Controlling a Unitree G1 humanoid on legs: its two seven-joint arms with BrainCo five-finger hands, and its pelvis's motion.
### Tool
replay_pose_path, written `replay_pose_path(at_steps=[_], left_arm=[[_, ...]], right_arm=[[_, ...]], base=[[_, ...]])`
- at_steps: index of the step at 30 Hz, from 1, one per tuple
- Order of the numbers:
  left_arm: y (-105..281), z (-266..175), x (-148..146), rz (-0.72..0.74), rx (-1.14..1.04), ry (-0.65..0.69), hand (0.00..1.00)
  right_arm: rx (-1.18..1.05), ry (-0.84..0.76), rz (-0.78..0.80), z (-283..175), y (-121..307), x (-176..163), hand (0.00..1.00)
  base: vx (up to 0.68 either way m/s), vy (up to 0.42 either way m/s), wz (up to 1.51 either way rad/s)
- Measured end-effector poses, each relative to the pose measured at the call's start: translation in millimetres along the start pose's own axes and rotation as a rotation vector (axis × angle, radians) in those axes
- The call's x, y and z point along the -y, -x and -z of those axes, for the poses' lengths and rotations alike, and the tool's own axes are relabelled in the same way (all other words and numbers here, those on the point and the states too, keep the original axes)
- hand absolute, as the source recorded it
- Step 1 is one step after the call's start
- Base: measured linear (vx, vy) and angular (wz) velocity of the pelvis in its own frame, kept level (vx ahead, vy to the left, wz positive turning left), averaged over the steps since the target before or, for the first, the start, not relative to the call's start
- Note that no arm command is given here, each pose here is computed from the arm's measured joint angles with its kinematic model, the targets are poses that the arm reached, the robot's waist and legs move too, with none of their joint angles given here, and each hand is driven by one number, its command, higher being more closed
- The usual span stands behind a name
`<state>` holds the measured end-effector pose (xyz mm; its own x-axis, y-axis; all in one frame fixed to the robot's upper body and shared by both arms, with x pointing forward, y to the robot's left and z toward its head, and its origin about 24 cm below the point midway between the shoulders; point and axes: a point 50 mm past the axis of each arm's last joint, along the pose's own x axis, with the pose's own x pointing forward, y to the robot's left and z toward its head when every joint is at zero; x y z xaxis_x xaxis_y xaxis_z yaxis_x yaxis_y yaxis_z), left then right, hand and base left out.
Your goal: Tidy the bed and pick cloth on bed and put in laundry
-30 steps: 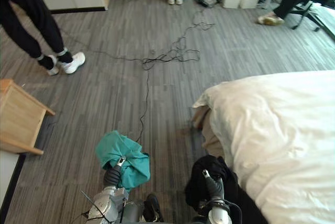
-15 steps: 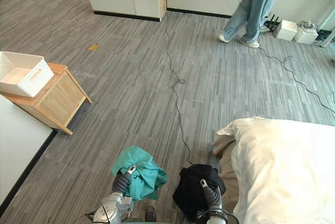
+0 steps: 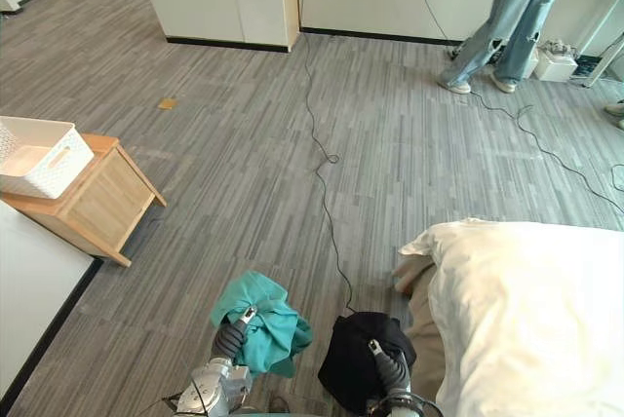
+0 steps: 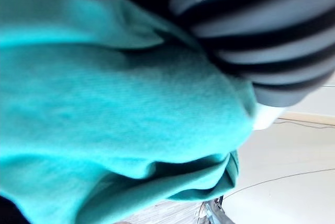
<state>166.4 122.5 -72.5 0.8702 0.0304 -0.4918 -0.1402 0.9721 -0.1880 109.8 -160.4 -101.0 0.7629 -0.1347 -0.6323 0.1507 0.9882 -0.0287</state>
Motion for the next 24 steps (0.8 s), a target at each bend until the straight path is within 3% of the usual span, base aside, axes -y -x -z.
replay_pose_path(at_steps=[7, 17, 24], left_arm=[[-1, -20, 8, 0.012, 0.081, 0.085, 1.00], [3, -17, 17, 0.067, 0.066, 0.073, 1.00], [-13, -29, 40, 0.192, 0.094, -0.037, 1.00]], right_arm=[[0.129, 0.026, -0.035, -39, -20, 4, 1.00], [0.130, 0.006, -0.077, -36, -15, -4, 1.00], [0.177, -0.016, -0.064, -45, -12, -1, 1.00]], base=[[0.31, 0.124, 0.24], [0.63, 0.235, 0.32], [0.62, -0.169, 1.24]])
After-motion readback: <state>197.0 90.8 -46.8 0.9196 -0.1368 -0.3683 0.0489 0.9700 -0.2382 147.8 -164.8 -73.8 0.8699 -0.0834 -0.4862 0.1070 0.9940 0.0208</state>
